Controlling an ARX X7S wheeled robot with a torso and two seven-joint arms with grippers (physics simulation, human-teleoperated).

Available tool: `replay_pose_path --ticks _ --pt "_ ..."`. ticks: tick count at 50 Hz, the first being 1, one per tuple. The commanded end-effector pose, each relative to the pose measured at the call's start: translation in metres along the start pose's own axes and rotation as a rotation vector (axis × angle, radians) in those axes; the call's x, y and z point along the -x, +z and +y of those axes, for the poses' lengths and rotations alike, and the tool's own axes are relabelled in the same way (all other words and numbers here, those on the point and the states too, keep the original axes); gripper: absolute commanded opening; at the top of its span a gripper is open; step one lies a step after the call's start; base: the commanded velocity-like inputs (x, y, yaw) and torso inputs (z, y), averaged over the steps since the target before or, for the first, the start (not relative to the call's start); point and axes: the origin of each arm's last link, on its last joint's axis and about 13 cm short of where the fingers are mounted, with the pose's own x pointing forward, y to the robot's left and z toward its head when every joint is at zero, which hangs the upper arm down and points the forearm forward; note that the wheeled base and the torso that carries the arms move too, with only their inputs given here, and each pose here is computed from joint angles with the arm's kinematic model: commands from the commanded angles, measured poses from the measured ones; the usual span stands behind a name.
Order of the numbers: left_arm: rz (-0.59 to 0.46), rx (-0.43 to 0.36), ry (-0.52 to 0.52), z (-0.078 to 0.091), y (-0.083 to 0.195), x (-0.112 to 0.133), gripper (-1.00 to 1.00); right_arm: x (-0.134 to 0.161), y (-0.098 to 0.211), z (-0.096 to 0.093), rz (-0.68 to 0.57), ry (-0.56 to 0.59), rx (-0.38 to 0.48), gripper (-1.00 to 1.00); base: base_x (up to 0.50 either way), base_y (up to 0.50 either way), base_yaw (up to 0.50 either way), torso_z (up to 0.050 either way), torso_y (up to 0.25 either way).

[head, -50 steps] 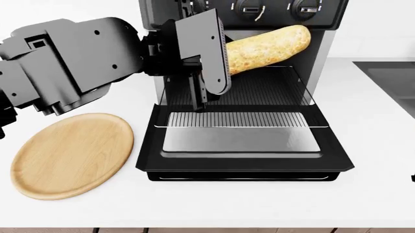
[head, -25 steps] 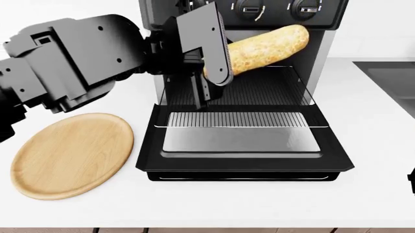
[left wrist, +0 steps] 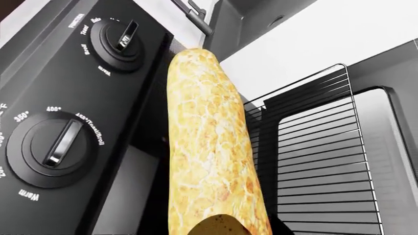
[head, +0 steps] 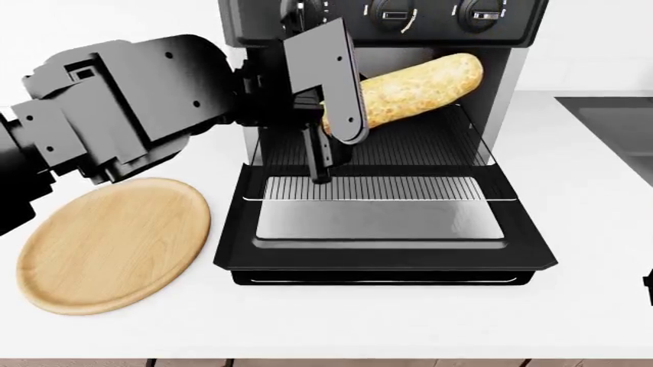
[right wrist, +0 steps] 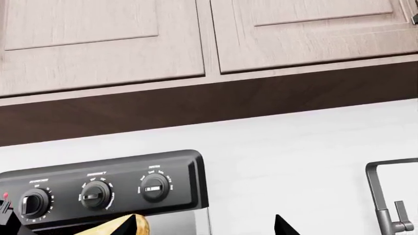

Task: Place the baguette on the rack of the toaster oven.

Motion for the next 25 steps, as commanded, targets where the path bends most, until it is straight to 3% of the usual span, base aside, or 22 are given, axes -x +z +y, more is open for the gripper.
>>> replay_pose_path --ticks 1,25 --pt "0.003 0.02 0.0 -0.0022 -0.0024 -0.0014 -1.0 0.0004 -0.0005 -0.0001 0.001 0.0 0.0 1.0 0.0 0.0 0.0 0.0 0.01" --pt "0.025 0.023 -0.004 -0.0047 -0.0096 -0.0047 -1.0 -0.0004 -0.0003 -0.0003 0.004 -0.001 0.001 1.0 0.0 0.0 0.0 0.0 0.0"
